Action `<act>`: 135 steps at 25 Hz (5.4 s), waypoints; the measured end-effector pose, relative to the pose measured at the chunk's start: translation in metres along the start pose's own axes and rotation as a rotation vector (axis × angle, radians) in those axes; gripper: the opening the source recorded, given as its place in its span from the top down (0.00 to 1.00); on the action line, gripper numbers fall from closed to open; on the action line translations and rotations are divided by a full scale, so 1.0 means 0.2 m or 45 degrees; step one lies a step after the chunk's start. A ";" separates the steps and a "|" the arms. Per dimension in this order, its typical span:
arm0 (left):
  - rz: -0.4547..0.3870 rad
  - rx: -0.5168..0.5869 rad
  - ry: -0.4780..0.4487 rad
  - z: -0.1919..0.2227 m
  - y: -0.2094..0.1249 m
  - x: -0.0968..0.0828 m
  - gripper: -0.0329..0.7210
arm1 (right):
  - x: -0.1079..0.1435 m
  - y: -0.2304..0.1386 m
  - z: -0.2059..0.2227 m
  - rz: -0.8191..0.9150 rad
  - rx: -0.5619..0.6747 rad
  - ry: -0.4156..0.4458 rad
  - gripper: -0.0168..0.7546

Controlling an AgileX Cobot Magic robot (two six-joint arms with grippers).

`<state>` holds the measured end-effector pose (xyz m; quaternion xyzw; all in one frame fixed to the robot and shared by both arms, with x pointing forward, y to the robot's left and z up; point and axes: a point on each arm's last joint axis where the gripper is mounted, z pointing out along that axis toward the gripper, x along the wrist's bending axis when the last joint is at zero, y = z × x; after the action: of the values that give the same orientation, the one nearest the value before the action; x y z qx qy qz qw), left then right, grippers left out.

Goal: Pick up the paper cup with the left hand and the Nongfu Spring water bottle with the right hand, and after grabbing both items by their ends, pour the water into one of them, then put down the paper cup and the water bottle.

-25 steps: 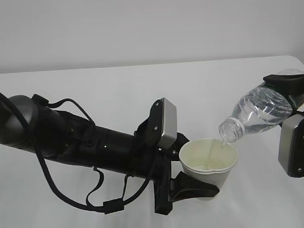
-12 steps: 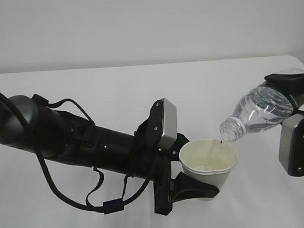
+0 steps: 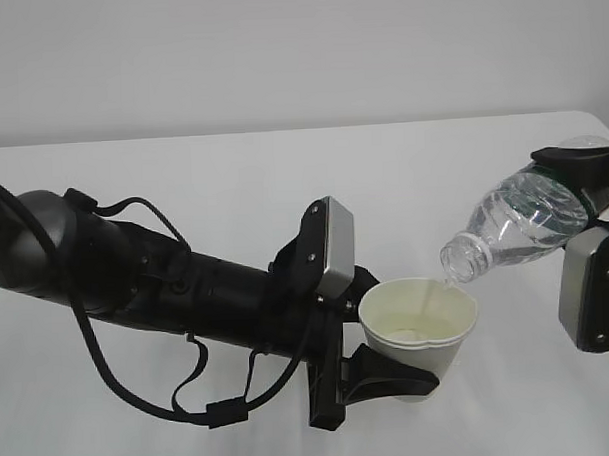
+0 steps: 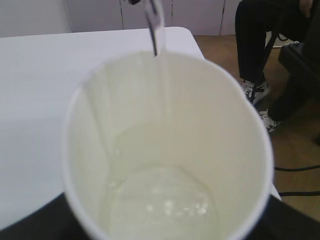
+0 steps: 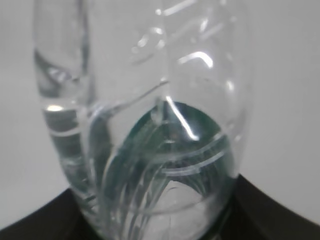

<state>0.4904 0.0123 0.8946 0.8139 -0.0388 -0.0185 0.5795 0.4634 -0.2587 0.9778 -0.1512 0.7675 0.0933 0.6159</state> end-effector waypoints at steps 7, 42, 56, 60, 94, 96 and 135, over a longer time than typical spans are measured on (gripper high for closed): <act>0.000 0.000 0.000 0.00 0.00 0.00 0.36 | 0.00 0.00 0.00 0.000 0.000 0.000 0.43; 0.006 0.005 -0.007 0.00 0.00 0.00 0.36 | 0.00 0.00 0.00 -0.008 -0.001 -0.002 0.43; 0.006 0.005 -0.007 0.00 0.00 0.00 0.36 | 0.00 0.00 0.00 -0.018 -0.001 -0.003 0.43; 0.006 0.005 -0.007 0.00 0.00 0.00 0.36 | 0.00 0.00 0.00 -0.018 -0.001 -0.005 0.43; 0.008 0.006 -0.010 0.00 0.00 0.00 0.37 | 0.00 0.00 0.00 0.085 -0.001 -0.005 0.43; 0.008 0.006 -0.010 0.00 0.00 0.00 0.37 | 0.00 0.00 0.00 0.143 -0.001 -0.005 0.43; -0.192 -0.153 0.249 -0.01 0.05 0.09 0.37 | -0.06 0.04 -0.02 1.435 -0.210 -0.149 0.43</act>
<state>0.5087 0.0103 0.9045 0.7762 0.0805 0.0150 0.6251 0.4588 -0.2515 0.9898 0.2394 0.6842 0.4751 0.4988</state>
